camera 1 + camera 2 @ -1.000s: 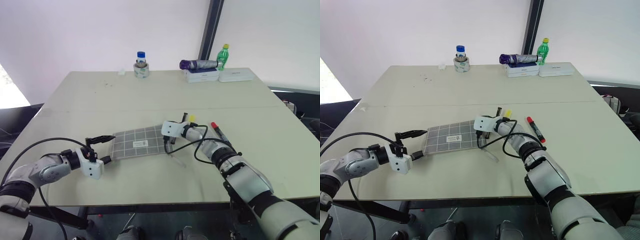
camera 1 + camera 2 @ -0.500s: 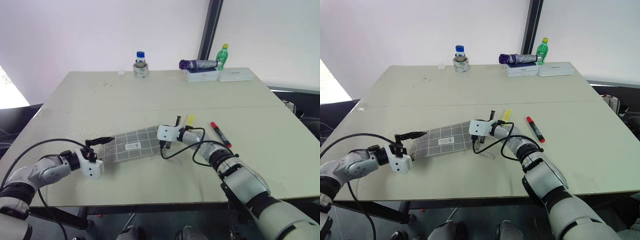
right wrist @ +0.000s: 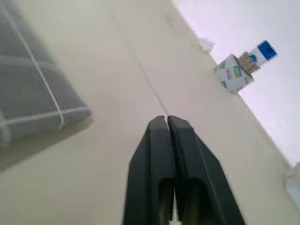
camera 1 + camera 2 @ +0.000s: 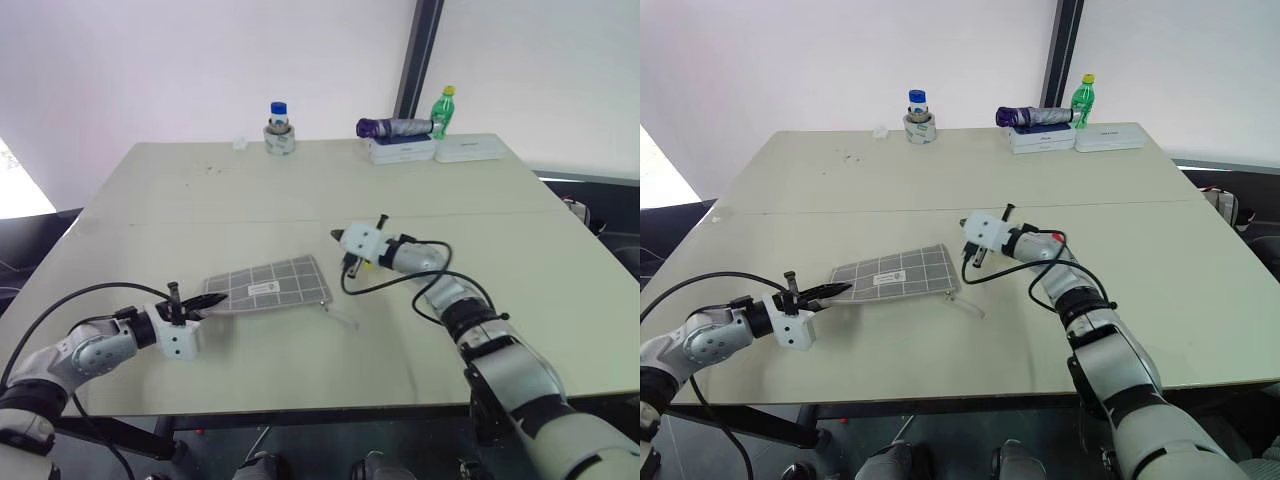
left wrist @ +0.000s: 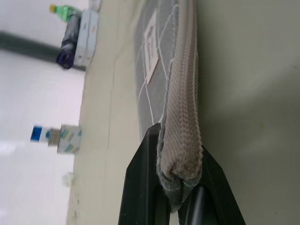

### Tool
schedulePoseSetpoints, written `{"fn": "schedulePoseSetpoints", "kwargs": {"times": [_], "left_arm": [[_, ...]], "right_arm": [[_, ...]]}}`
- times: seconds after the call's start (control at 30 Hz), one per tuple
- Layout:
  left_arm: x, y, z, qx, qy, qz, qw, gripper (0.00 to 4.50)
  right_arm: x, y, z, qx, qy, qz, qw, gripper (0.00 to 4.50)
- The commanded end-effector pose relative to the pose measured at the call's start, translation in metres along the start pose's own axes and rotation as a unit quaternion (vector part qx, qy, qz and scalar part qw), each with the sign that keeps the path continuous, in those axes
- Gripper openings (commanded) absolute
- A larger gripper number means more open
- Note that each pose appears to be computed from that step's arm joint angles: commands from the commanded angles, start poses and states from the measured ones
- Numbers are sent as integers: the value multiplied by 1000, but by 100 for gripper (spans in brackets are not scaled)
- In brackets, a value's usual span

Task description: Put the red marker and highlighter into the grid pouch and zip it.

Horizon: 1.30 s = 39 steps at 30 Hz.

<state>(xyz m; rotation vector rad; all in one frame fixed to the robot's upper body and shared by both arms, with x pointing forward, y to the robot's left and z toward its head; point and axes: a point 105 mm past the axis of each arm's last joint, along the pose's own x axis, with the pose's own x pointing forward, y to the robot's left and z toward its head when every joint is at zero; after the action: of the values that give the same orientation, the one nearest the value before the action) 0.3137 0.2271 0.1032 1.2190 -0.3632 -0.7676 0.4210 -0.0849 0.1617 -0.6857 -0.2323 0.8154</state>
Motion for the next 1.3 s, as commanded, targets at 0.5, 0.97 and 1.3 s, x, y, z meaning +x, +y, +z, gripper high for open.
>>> {"fn": "schedulePoseSetpoints", "kwargs": {"times": [0.5,0.97,1.3], "left_arm": [[-7,26,14,-57,54,116,990,0],[-2,28,22,-49,50,122,990,0],[4,24,21,-29,64,123,990,0]], "right_arm": [[-31,82,19,227,19,38,973,446],[-2,118,20,293,26,47,955,262],[8,118,44,159,8,78,984,3]]}}
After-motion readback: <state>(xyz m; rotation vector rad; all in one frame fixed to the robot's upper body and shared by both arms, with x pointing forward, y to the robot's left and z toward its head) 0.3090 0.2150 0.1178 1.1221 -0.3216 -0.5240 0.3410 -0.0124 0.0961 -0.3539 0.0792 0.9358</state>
